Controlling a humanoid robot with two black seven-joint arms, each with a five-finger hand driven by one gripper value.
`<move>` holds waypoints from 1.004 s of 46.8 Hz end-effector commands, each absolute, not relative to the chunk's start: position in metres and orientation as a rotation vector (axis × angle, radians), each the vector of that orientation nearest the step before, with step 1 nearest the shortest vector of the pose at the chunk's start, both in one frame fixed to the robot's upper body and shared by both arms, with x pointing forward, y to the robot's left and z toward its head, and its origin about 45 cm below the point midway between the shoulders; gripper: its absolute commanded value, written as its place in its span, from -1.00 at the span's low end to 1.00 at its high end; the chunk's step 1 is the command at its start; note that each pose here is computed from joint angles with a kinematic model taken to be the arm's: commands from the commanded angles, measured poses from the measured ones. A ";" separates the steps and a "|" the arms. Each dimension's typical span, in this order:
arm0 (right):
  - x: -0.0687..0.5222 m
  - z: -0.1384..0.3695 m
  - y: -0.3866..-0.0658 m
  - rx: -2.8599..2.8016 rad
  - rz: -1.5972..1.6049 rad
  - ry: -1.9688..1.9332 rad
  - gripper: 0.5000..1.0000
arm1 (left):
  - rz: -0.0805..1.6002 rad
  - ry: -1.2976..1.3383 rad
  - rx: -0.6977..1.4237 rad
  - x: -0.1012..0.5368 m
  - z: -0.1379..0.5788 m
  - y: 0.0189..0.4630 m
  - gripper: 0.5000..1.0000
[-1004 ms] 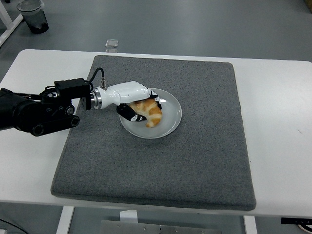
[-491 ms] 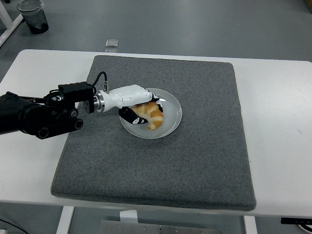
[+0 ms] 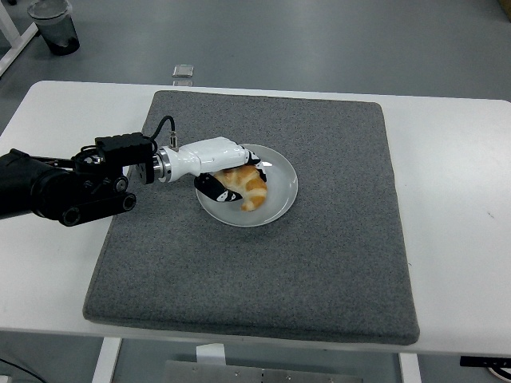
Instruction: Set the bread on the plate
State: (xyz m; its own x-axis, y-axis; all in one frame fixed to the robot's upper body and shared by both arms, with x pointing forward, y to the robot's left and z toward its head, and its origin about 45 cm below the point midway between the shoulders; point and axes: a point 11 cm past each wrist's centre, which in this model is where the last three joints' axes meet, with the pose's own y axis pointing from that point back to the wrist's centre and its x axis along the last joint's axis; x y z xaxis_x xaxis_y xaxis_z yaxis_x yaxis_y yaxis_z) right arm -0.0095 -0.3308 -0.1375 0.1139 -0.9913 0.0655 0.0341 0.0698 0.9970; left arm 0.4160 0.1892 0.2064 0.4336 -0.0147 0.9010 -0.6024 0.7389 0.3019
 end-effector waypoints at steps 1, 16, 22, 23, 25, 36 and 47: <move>-0.009 -0.137 -0.331 1.183 -1.095 -1.130 0.73 | 0.403 -1.073 0.667 0.416 0.206 0.189 -1.00; -0.010 -0.137 -0.331 1.182 -1.096 -1.129 0.73 | 0.411 -1.080 0.662 0.417 0.207 0.189 -1.00; -0.009 -0.137 -0.331 1.183 -1.095 -1.130 0.72 | 0.420 -1.086 0.651 0.417 0.208 0.186 -1.00; -0.009 -0.137 -0.331 1.183 -1.095 -1.130 0.72 | 0.419 -1.085 0.648 0.416 0.207 0.185 -0.96; -0.009 -0.137 -0.331 1.183 -1.095 -1.130 0.72 | 0.417 -1.082 0.645 0.416 0.206 0.182 -0.79; -0.009 -0.137 -0.331 1.183 -1.095 -1.130 0.73 | 0.442 -1.086 0.630 0.418 0.209 0.179 -0.10; -0.009 -0.137 -0.331 1.183 -1.095 -1.130 0.72 | 0.443 -1.085 0.627 0.418 0.210 0.179 0.09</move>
State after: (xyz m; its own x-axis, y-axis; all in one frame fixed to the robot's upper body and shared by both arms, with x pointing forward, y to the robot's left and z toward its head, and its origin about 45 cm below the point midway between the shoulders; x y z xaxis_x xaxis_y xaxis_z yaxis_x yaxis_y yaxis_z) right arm -0.0097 -0.3307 -0.1375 0.1139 -0.9913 0.0652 0.0345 0.0696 0.9970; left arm 0.4182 0.1794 0.2096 0.4074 0.0306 0.9127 -0.6181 0.7449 0.2509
